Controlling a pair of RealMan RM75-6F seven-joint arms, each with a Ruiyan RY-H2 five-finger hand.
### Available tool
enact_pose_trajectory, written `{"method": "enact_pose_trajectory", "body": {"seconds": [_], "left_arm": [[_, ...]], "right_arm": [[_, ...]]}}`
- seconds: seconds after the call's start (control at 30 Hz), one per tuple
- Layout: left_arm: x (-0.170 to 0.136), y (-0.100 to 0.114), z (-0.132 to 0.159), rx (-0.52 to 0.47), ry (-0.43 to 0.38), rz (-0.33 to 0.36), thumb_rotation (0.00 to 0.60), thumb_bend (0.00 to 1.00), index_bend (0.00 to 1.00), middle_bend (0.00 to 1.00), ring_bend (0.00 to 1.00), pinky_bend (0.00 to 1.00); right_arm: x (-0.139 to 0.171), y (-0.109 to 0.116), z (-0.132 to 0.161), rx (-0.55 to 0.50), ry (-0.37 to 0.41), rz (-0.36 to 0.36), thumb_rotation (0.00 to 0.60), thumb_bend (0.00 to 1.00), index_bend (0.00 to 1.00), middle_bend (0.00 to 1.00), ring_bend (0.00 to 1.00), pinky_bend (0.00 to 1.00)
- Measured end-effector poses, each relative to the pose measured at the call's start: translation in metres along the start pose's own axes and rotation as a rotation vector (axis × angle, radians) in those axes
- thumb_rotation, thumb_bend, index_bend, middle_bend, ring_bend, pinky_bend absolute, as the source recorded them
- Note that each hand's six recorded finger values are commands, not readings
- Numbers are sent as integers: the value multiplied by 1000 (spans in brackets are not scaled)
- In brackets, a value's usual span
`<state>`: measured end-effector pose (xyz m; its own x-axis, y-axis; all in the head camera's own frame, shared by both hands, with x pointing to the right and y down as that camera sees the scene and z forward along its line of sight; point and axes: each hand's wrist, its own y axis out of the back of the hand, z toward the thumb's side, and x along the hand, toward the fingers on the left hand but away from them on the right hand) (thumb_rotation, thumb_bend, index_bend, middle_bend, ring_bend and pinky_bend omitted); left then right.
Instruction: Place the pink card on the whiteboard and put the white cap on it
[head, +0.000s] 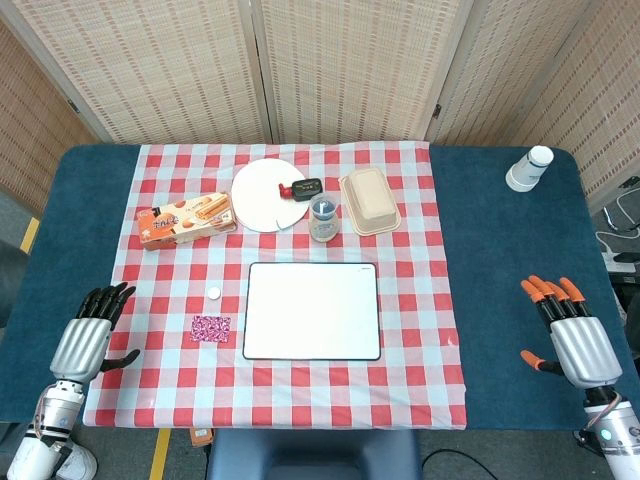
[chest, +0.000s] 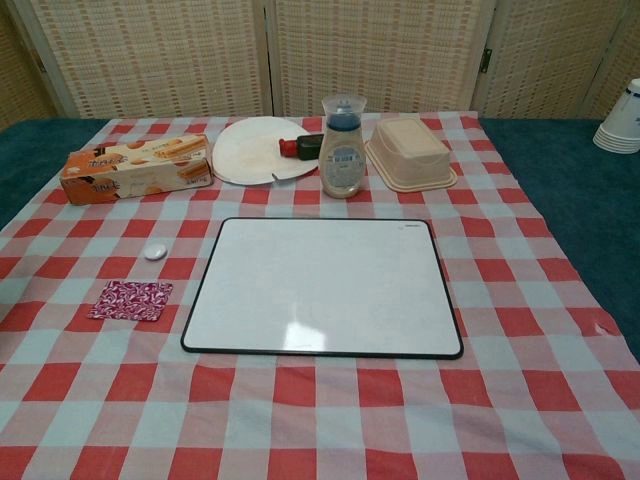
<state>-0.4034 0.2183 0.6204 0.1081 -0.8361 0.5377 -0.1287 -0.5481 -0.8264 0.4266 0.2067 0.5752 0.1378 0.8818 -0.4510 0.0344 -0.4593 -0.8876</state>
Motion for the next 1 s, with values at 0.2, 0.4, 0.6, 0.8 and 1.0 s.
{"method": "enact_pose_trajectory", "body": {"seconds": [0.2,0.4,0.6,0.8,1.0], "left_arm": [[-2,1,0,-7,-2,4,600,174,0,0,0,0],[-4,4,1,-8,-11,5,600,173,0,0,0,0],[-3,8,2,-6,-17,12,600,173,0,0,0,0],[-2,8,0,-5,-13,10,600,173,0,0,0,0],[-4,9,0,1,-17,15,600,175,0,3,43,212]], "right_arm": [[0,-1,1,2,1,2,600,0,75,35,0,0],[1,0,2,0,4,-1,600,0,75,35,0,0],[1,1,1,-2,1,-5,600,0,75,35,0,0],[-1,2,4,0,11,-9,600,0,75,35,0,0],[-4,-4,6,7,20,17,600,0,75,35,0,0]]}}
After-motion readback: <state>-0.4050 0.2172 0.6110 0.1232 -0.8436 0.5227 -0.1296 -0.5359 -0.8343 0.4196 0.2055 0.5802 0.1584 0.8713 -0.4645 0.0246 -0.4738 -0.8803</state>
